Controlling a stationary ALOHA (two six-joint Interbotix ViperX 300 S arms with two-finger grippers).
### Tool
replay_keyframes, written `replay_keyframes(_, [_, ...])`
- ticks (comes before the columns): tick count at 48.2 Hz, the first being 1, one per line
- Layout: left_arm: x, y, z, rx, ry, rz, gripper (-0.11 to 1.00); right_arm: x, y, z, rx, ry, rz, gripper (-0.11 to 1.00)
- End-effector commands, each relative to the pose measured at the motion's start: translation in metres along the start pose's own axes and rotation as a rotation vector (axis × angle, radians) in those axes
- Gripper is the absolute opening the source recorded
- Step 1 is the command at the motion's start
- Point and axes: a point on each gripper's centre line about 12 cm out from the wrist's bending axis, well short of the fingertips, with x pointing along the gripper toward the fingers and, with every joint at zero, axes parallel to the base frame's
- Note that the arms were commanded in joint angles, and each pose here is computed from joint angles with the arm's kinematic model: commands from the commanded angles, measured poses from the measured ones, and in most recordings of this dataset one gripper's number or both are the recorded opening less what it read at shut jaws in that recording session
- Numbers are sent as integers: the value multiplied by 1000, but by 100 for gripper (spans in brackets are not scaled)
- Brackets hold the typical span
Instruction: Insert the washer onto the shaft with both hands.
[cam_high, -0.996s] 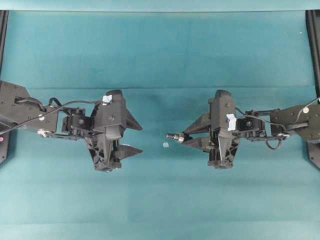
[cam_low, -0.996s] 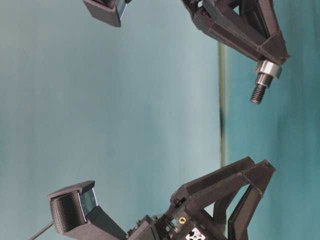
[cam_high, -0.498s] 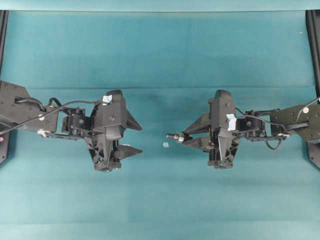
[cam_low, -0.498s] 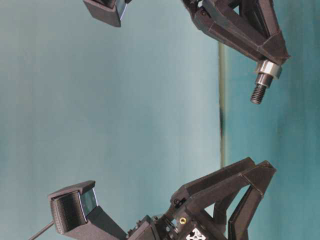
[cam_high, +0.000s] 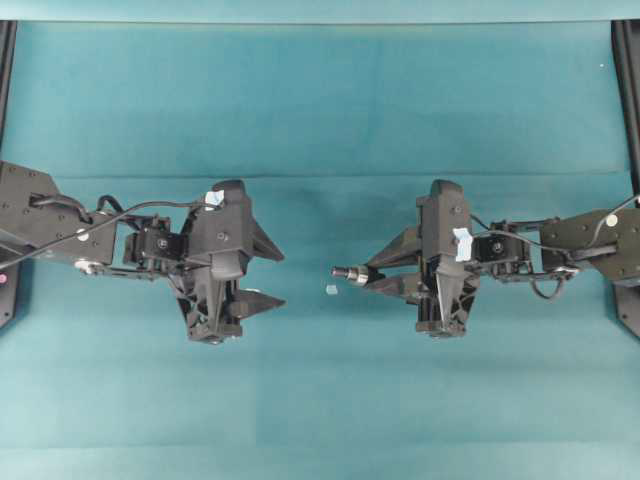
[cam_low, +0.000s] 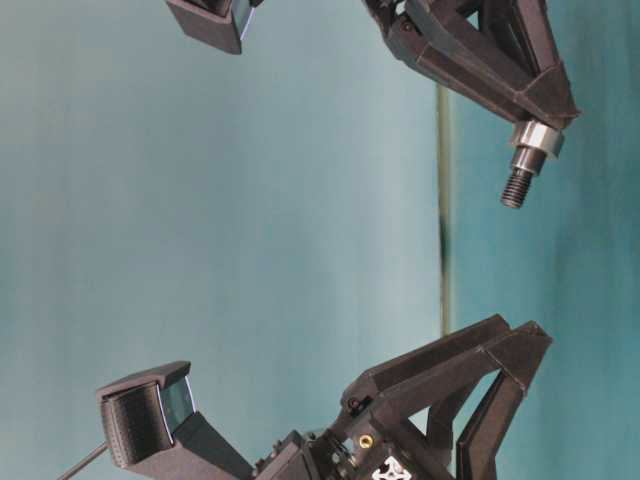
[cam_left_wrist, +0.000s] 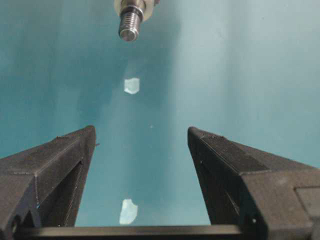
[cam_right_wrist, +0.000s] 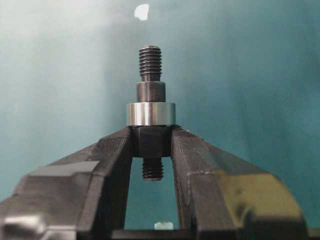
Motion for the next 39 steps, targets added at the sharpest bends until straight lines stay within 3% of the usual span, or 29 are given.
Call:
replay_keyframes(1, [-4, -1, 8, 1, -27, -4, 81, 0, 2, 10, -5, -33, 5, 0])
replay_keyframes(39, [-4, -1, 8, 4, -29, -5, 81, 1, 2, 10, -6, -35, 6, 0])
